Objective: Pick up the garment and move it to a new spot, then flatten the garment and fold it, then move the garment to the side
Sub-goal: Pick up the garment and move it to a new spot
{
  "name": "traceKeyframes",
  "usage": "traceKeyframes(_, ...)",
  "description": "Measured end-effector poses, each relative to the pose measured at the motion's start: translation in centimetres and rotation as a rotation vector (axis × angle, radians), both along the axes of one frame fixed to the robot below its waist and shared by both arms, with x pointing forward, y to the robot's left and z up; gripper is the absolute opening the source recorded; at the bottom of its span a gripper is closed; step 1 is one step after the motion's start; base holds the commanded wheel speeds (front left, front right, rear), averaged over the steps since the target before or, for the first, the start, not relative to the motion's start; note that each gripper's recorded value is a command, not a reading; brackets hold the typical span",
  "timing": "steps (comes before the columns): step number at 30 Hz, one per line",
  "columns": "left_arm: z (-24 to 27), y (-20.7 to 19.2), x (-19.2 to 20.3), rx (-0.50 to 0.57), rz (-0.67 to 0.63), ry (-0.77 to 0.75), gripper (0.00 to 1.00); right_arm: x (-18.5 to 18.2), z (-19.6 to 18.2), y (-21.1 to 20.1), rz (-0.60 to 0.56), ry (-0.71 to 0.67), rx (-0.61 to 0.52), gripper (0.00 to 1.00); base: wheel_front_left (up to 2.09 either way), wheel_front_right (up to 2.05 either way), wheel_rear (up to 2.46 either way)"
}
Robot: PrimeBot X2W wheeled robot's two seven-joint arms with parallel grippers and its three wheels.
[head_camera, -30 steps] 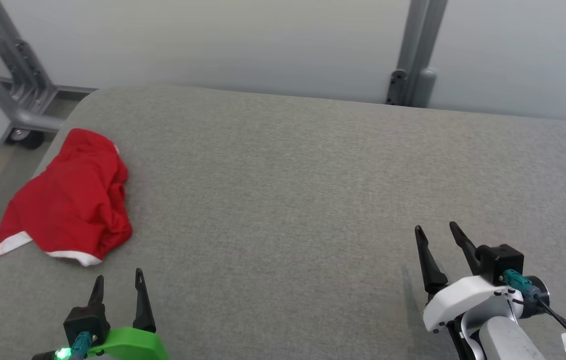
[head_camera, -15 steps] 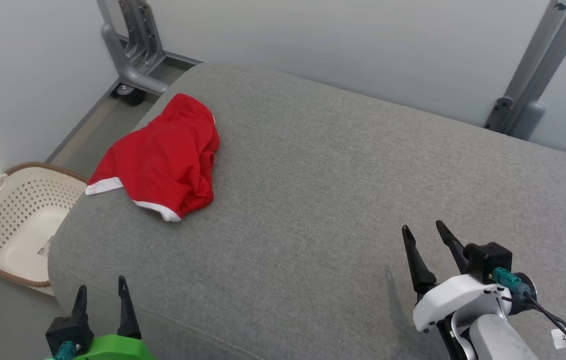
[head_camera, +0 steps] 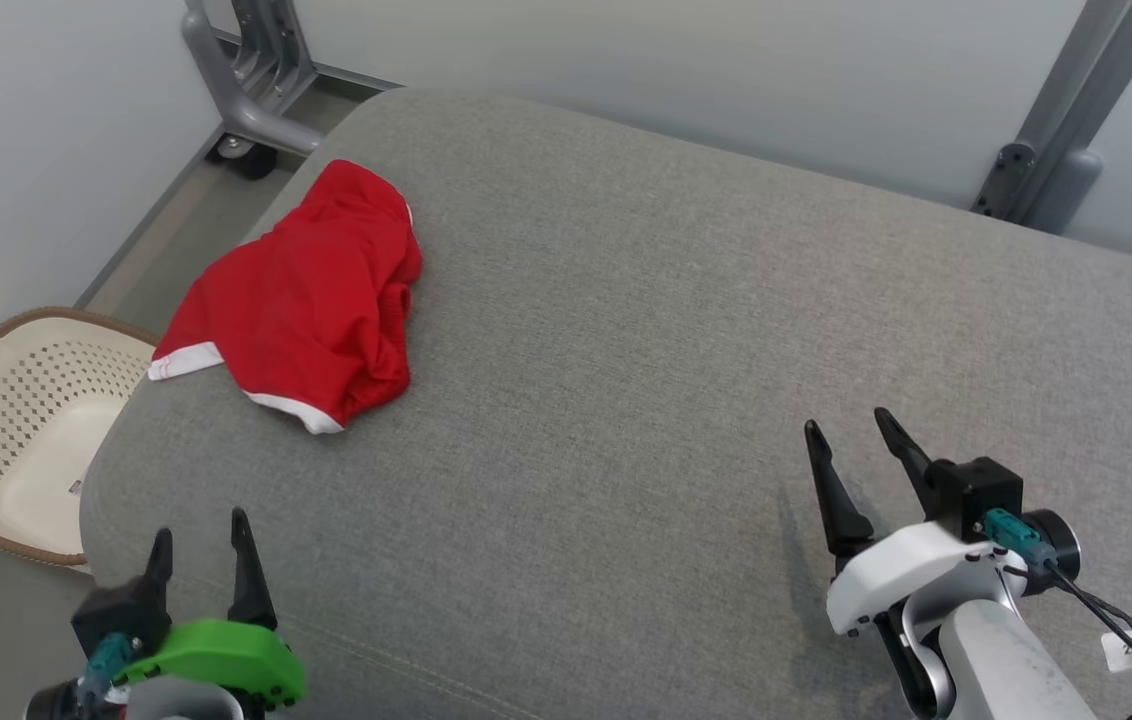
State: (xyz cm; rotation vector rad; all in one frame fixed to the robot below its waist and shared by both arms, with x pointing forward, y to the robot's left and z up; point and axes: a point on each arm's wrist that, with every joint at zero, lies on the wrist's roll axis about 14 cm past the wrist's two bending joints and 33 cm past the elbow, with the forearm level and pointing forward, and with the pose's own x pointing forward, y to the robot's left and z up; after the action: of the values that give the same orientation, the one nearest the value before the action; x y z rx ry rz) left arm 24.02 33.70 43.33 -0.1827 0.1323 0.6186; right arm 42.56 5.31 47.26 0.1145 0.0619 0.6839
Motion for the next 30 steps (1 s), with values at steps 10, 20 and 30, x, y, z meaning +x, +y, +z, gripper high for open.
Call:
traceKeyframes(10,2.0,1.7,8.1,0.024,-0.065,-0.034,1.0,3.1,-0.2,-1.2,-0.026,-0.038,0.002,1.0,0.0,0.0,0.0)
traceKeyframes(20,-0.7,0.8,17.3,0.032,-0.218,0.075,1.0,6.2,-2.4,-6.0,-0.124,-0.032,-0.028,1.0,0.0,0.0,0.0)
traceKeyframes(30,-6.1,0.0,19.4,-0.007,-0.218,0.248,0.0,6.8,-4.8,-10.3,-0.223,0.014,-0.063,1.0,0.0,0.0,0.0)
